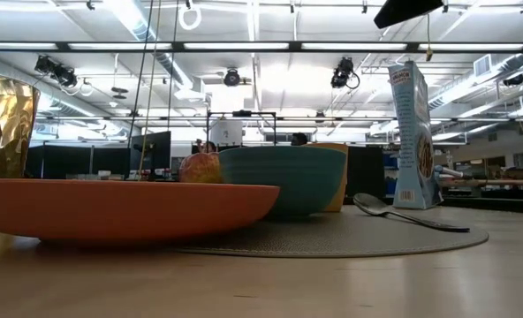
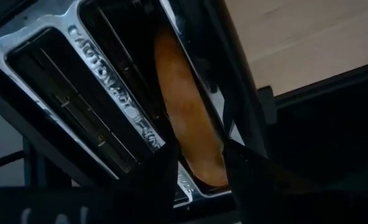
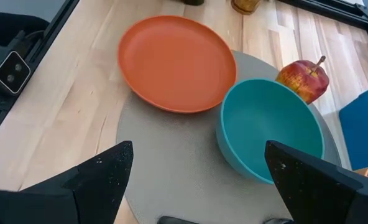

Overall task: Arrange a breakfast setting
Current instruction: Put the bagel on the orange plate

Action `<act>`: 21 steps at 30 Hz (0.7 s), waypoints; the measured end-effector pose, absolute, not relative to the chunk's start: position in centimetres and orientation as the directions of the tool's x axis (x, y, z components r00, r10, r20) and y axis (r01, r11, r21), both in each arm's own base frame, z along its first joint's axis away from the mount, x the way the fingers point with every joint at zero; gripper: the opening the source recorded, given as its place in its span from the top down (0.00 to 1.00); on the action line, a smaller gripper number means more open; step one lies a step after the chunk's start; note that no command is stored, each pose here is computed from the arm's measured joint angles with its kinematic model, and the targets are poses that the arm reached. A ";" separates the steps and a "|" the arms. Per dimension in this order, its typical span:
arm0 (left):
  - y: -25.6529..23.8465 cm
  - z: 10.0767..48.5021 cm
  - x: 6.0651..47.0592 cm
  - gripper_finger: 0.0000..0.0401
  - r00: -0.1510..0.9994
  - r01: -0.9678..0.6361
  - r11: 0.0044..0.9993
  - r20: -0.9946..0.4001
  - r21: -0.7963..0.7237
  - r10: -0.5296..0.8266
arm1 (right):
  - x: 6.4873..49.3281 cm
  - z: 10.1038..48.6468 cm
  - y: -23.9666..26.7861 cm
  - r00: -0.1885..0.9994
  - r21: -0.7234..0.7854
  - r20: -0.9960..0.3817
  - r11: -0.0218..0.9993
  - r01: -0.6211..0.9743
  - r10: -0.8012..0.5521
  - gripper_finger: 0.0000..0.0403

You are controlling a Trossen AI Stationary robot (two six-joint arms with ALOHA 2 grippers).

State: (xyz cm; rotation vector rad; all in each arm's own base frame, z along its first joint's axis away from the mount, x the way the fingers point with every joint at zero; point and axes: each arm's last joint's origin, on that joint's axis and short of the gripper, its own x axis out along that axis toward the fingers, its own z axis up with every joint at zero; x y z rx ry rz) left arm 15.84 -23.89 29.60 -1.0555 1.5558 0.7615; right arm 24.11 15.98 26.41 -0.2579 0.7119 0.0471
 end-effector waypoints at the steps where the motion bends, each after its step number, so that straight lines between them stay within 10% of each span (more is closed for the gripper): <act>1: -23.9 29.6 15.9 0.66 -0.051 -0.910 0.411 -0.970 -0.053 -0.239 | 24.1 26.4 16.0 0.757 -0.219 -0.652 0.967 -0.131 -0.045 0.08; 21: -22.4 30.7 16.1 0.95 -0.033 -0.884 0.458 -0.966 -0.091 -0.257 | 24.2 26.5 16.0 0.765 -0.230 -0.643 0.963 -0.143 -0.040 0.08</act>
